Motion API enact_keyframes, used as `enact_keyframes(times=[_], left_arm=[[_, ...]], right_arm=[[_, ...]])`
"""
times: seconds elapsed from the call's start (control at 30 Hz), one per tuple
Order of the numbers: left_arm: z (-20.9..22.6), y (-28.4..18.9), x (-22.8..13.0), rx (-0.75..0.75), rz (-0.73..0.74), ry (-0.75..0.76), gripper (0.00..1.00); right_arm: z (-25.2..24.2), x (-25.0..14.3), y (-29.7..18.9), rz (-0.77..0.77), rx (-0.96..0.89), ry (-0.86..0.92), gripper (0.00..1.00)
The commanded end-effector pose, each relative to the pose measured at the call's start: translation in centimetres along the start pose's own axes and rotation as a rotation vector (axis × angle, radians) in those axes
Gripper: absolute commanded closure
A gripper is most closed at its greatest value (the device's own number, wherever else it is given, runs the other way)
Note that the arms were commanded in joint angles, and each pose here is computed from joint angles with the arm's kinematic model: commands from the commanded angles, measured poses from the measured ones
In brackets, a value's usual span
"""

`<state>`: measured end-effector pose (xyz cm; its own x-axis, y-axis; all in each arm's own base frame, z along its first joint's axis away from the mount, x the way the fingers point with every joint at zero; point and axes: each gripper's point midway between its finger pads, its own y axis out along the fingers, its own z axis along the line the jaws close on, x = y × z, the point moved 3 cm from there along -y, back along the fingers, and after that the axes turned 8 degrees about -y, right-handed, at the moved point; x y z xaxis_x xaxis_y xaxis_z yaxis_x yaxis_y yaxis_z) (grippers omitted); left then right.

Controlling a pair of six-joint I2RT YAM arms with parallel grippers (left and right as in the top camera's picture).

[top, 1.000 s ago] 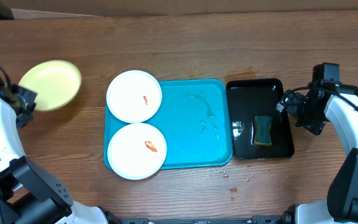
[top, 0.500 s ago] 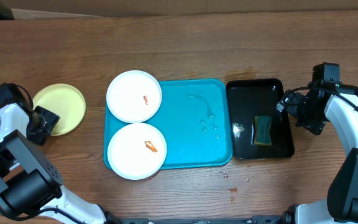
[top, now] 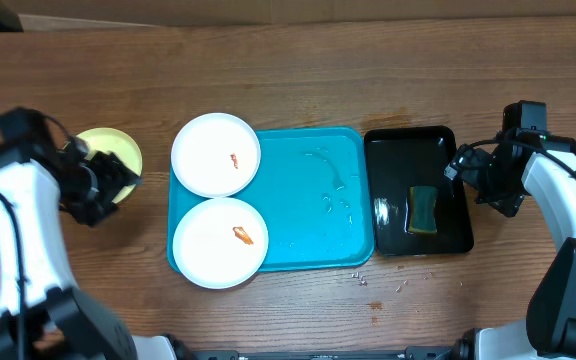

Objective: Clean dirty plates on tray and stack at the side
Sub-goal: 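Lower the yellow plate onto the table left of the tray and release, then grasp the lower white plate rim with the left gripper and slide it right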

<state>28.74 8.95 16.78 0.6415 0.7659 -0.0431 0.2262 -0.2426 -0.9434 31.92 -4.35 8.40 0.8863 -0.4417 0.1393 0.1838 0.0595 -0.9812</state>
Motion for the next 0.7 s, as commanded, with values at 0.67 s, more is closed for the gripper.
enact_keyframes(times=[0.67], left_arm=[[6.7,11.2,-10.7,0.201,0.216,0.160,0.62]], right_arm=[[0.2,0.9,-1.0,-0.042,0.010,0.005,0.00]])
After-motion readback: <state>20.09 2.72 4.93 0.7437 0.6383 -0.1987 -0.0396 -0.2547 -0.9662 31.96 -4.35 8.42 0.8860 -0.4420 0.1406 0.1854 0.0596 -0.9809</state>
